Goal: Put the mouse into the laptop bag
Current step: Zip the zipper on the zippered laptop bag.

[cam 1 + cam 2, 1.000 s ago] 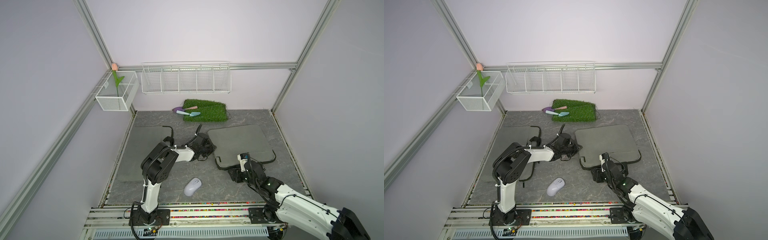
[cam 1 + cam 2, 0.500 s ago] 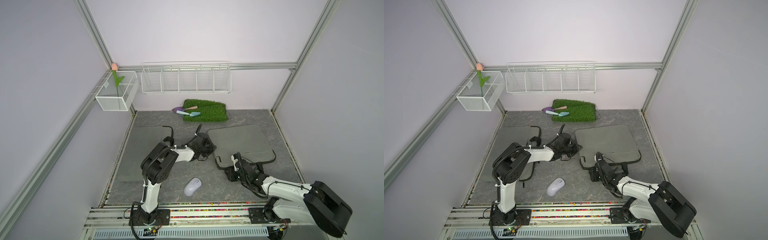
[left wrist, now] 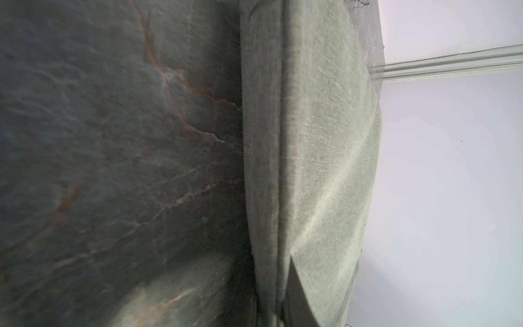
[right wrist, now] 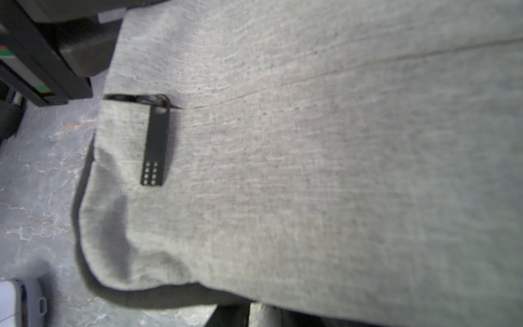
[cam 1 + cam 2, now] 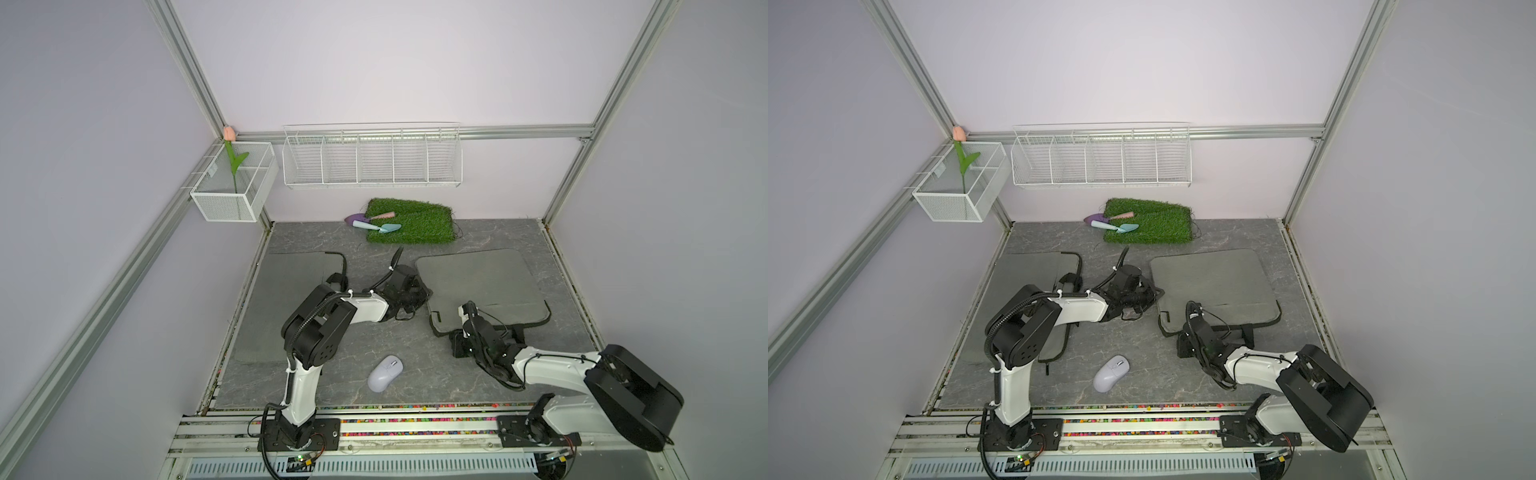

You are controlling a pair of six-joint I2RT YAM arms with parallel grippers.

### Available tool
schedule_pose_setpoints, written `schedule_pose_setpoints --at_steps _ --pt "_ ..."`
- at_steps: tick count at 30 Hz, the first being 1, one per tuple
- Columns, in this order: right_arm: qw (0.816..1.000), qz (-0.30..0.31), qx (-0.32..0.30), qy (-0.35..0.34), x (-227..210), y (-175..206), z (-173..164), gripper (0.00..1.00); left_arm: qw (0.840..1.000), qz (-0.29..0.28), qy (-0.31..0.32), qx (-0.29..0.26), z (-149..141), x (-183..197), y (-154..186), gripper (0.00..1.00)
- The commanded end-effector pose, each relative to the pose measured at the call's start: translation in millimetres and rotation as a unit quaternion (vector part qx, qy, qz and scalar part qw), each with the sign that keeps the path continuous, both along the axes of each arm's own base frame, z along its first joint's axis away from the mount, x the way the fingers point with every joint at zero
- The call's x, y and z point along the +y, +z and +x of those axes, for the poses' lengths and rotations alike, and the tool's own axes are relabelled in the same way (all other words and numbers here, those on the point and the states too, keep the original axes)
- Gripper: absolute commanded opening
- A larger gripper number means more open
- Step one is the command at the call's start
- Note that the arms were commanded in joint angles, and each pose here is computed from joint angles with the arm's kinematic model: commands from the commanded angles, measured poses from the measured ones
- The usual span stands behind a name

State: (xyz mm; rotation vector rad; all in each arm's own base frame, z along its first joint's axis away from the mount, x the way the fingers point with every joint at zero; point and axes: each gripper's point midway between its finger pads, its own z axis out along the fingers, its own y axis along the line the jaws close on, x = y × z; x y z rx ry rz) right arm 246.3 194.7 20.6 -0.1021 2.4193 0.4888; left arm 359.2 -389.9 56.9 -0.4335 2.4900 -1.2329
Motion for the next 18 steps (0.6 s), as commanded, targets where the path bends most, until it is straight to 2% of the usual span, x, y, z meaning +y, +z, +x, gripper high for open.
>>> schedule_pose_setpoints --at_steps 1,6,11,18 --pt "0.998 -0.035 0.045 0.003 -13.0 -25.1 -20.4 0.19 0.999 -0.028 -0.018 0.0 -6.4 -15.0 21.6 0.09" --pt "0.999 -0.027 0.046 0.011 -9.9 -19.0 -28.3 0.2 0.999 -0.033 -0.018 0.002 -5.2 -17.8 22.2 0.07" --pt "0.998 -0.025 0.047 0.014 -8.8 -15.6 -28.9 0.06 0.999 -0.031 -0.016 0.003 -5.4 -16.4 21.0 0.06" --pt "0.999 -0.023 0.043 0.014 -9.4 -8.8 -30.0 0.06 0.999 -0.032 -0.016 0.004 -6.0 -16.5 20.6 0.04"
